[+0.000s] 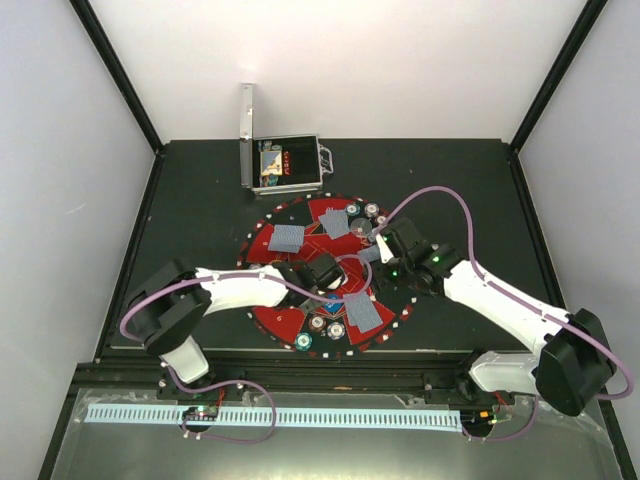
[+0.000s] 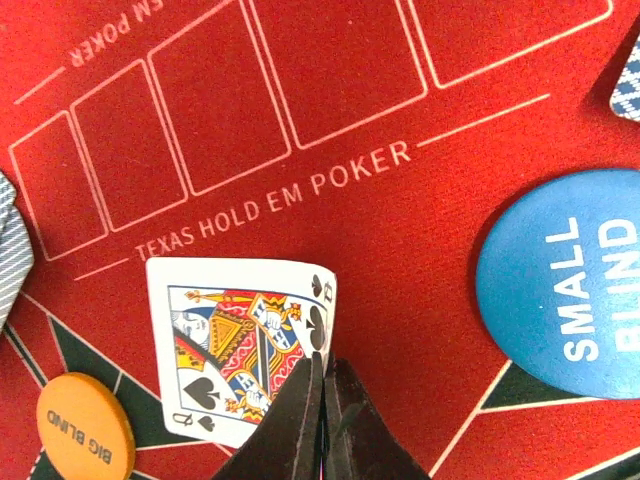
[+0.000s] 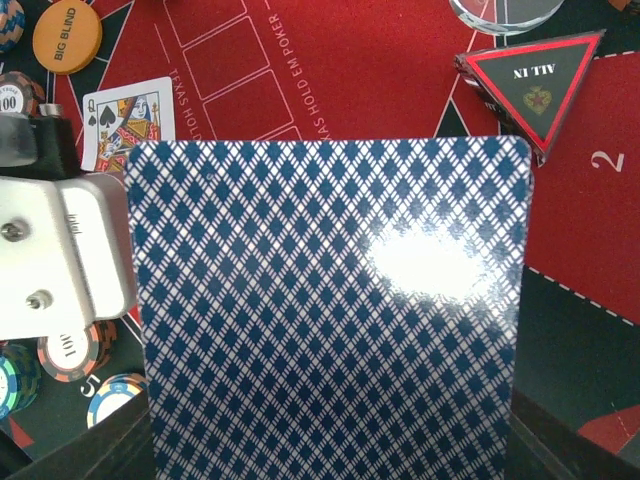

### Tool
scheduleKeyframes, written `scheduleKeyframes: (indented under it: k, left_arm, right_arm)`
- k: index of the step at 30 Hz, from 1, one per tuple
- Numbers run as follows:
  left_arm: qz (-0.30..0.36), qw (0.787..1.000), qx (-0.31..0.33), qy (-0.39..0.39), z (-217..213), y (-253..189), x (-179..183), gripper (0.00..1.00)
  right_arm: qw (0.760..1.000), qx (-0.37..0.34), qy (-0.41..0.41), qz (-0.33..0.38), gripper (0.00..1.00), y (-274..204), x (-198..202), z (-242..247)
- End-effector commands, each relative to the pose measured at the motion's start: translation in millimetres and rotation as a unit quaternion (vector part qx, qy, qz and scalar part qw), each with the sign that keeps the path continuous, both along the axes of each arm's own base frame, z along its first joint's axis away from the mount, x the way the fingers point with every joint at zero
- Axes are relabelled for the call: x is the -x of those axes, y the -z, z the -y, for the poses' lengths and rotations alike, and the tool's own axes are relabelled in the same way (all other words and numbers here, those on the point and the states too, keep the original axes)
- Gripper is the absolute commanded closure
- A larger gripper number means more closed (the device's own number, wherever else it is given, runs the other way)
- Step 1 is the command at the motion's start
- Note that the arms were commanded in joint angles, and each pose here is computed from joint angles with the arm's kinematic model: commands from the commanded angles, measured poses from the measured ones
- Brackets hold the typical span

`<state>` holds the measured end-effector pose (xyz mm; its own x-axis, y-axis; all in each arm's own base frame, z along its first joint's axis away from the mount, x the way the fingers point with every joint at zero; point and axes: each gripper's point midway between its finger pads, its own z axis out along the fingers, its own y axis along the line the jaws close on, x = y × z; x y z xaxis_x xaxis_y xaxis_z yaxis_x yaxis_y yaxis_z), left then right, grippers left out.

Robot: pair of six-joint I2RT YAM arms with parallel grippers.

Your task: Distribute texas hold em gaming equipment

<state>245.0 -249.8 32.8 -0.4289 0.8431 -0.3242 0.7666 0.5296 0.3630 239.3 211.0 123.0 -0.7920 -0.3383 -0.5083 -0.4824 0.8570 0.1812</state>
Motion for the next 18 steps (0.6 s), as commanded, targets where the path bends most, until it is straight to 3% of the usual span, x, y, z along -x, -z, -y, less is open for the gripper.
scheduleKeyframes:
  k: [1, 18]
  left_arm:
    - [-0.022, 1.0, 0.0, 0.004, 1.1, 6.7, -1.3, 0.99]
    - [0.004, 1.0, -0.02, 0.007, 0.7, 8.0, -36.3, 0.93]
  right_arm:
    - [1.0, -0.011, 0.009, 0.015, 0.38, -9.3, -2.9, 1.8]
    - [1.0, -0.011, 0.007, 0.005, 0.38, -4.8, -0.9, 0.9]
